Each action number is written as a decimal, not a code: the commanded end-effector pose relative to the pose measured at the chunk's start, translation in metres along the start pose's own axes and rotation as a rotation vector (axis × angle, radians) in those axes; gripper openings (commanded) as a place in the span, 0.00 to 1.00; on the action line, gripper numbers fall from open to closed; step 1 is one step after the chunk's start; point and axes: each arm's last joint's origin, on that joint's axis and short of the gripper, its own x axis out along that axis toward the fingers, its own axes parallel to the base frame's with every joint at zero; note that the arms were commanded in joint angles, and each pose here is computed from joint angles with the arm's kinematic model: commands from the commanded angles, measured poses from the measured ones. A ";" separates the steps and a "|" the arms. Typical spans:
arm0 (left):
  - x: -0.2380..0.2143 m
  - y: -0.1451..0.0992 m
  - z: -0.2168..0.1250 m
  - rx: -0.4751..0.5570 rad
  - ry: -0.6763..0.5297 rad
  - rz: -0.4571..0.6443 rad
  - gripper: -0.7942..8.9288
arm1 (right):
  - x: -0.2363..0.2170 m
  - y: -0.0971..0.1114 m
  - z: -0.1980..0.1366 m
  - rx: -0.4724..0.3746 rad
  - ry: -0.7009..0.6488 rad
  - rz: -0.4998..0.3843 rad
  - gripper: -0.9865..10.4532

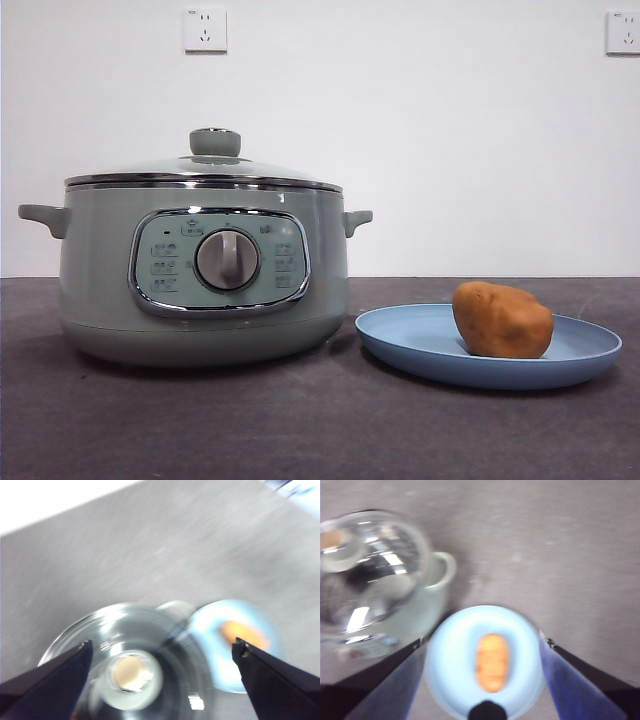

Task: Take the potato out from the steamer,put the potato on the plate,close the lid

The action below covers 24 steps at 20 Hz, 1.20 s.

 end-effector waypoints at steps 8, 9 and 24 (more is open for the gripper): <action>-0.125 -0.044 -0.024 0.075 -0.192 -0.047 0.46 | -0.009 0.008 0.003 -0.028 -0.060 0.258 0.41; -0.127 -0.044 -0.026 0.077 -0.188 -0.046 0.39 | -0.010 0.008 0.003 -0.028 -0.061 0.258 0.41; -0.118 -0.042 -0.031 0.094 -0.091 -0.052 0.08 | -0.009 0.006 0.003 -0.051 -0.064 0.209 0.09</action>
